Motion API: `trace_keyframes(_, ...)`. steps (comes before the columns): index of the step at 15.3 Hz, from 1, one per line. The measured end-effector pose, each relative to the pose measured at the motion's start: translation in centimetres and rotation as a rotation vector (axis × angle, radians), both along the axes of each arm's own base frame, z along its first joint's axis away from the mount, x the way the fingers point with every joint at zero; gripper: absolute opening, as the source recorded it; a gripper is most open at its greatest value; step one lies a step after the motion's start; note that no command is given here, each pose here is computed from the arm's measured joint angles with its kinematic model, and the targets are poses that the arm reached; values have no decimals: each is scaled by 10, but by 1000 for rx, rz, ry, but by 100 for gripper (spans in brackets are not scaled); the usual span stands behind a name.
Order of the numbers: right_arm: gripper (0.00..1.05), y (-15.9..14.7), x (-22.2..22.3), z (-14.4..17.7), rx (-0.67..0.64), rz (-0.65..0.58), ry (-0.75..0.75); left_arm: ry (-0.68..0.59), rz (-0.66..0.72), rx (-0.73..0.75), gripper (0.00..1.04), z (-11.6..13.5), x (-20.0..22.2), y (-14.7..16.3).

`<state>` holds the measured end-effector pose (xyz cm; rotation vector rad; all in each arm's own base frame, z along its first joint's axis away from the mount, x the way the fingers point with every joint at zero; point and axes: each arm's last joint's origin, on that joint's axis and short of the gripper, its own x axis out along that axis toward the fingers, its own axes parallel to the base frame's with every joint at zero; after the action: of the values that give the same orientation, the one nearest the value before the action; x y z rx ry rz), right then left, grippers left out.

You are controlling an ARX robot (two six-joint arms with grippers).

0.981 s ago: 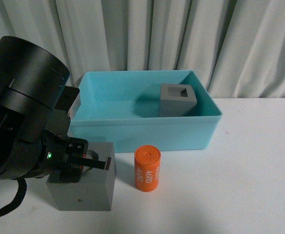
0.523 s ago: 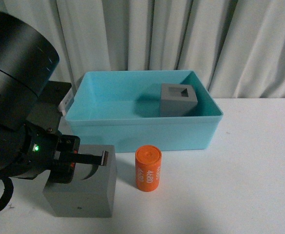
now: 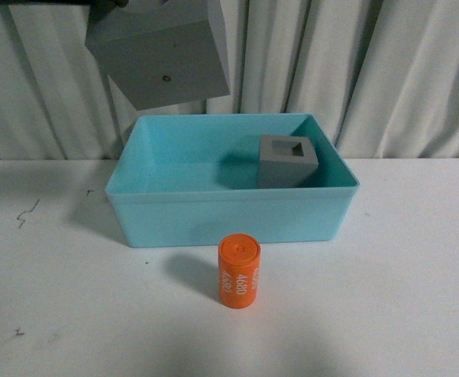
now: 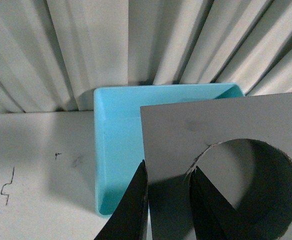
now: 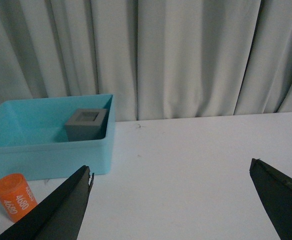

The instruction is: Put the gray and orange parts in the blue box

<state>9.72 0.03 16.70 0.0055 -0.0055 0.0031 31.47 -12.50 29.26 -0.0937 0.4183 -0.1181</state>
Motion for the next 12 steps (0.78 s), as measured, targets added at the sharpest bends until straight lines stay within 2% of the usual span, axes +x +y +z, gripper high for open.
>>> trace_keyframes(2, 98, 0, 0, 0, 0, 0, 0, -10, 24, 67, 18, -26, 43, -16)
trace_keyframes(3, 98, 0, 0, 0, 0, 0, 0, 39, 32, 92, 18, -36, 62, -22)
trace_keyframes(7, 98, 0, 0, 0, 0, 0, 0, 41, 31, 166, 18, -64, 89, -35)
trace_keyframes(9, 98, 0, 0, 0, 0, 0, 0, 148, 54, 280, 18, -121, 107, -35)
trace_keyframes(12, 98, 0, 0, 0, 0, 0, 0, 151, 79, 285, 18, -123, 115, -30)
